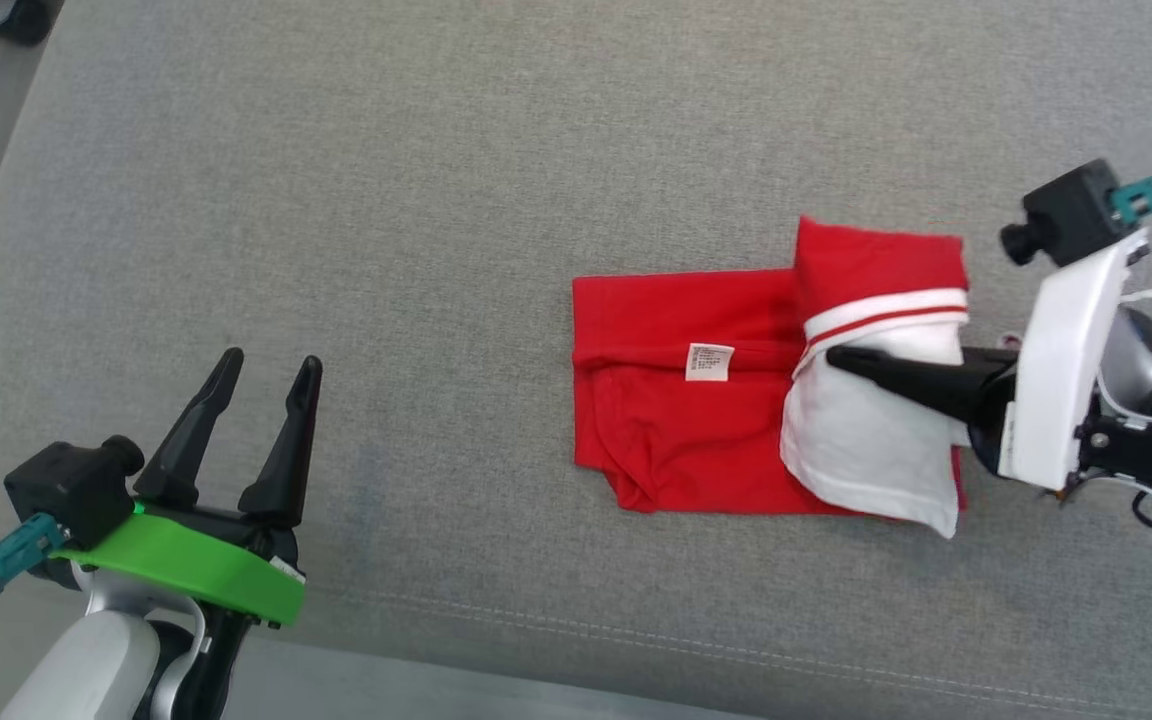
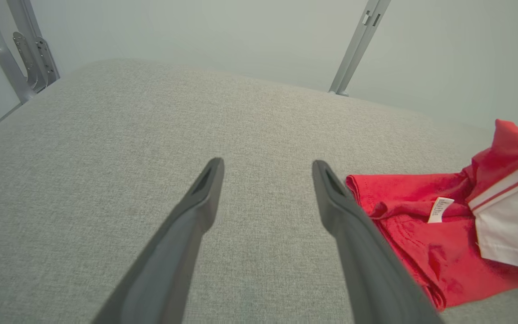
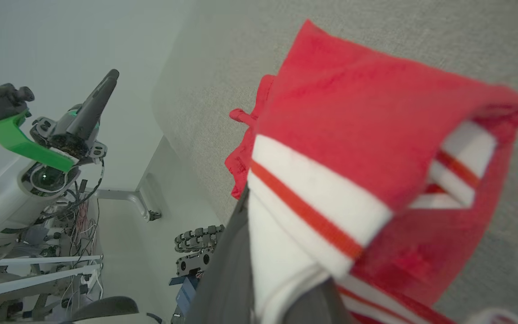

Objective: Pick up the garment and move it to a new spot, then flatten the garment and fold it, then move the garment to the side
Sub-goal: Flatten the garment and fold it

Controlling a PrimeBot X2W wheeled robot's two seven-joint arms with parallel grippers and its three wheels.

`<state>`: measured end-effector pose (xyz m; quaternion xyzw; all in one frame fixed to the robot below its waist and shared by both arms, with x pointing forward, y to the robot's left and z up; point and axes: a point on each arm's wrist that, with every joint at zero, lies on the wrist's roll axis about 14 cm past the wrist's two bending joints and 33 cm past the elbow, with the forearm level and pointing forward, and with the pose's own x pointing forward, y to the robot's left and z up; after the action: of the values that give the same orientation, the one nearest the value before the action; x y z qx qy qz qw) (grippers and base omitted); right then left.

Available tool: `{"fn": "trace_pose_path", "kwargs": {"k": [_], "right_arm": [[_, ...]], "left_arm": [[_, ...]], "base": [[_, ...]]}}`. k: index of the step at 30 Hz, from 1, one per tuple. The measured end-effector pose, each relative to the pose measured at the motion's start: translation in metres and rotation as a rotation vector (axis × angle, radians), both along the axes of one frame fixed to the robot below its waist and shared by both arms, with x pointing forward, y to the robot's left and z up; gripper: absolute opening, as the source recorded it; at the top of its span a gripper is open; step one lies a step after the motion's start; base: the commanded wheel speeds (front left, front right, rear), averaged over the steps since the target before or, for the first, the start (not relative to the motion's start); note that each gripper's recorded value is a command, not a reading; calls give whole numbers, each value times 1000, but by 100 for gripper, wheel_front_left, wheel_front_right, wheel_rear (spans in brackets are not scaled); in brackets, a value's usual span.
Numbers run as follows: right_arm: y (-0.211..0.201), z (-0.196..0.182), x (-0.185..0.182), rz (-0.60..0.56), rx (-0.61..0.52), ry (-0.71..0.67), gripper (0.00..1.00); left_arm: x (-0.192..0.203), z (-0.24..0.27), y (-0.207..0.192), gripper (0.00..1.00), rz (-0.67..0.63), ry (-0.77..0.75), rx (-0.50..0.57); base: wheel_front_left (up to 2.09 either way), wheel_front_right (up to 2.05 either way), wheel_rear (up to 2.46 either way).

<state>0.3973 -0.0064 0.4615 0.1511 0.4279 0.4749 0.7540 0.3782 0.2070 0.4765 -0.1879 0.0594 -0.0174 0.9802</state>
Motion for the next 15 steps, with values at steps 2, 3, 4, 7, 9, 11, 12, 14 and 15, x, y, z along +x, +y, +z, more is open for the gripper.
{"fn": "trace_pose_path", "kwargs": {"k": [2,3,4,7,9,11,12,14,15], "right_arm": [[14,-5,-9,52,-5,22,0],[21,-5,-11,66,-3,26,0],[28,-5,-12,81,1,26,0],[49,-1,-12,112,21,23,0],[59,0,-11,131,22,16,0],[65,-3,-12,153,8,17,0],[68,-5,-13,162,6,19,0],[73,-10,-16,181,0,37,0],[76,-12,-16,186,-1,42,0]], "left_arm": [[0,1,4,100,9,-1,9],[1,2,5,100,11,-5,10],[1,3,7,100,18,-7,12],[-2,2,11,100,37,-4,12],[-6,0,15,100,52,6,13],[-9,-4,19,100,69,19,16],[-10,-5,21,100,77,25,17],[-12,-9,24,100,89,37,19],[-13,-10,25,100,96,41,18]], "base": [[0,0,0],[0,0,0],[0,0,0],[0,0,0],[0,0,0],[0,0,0],[0,0,0],[0,0,0],[0,0,0]]}}
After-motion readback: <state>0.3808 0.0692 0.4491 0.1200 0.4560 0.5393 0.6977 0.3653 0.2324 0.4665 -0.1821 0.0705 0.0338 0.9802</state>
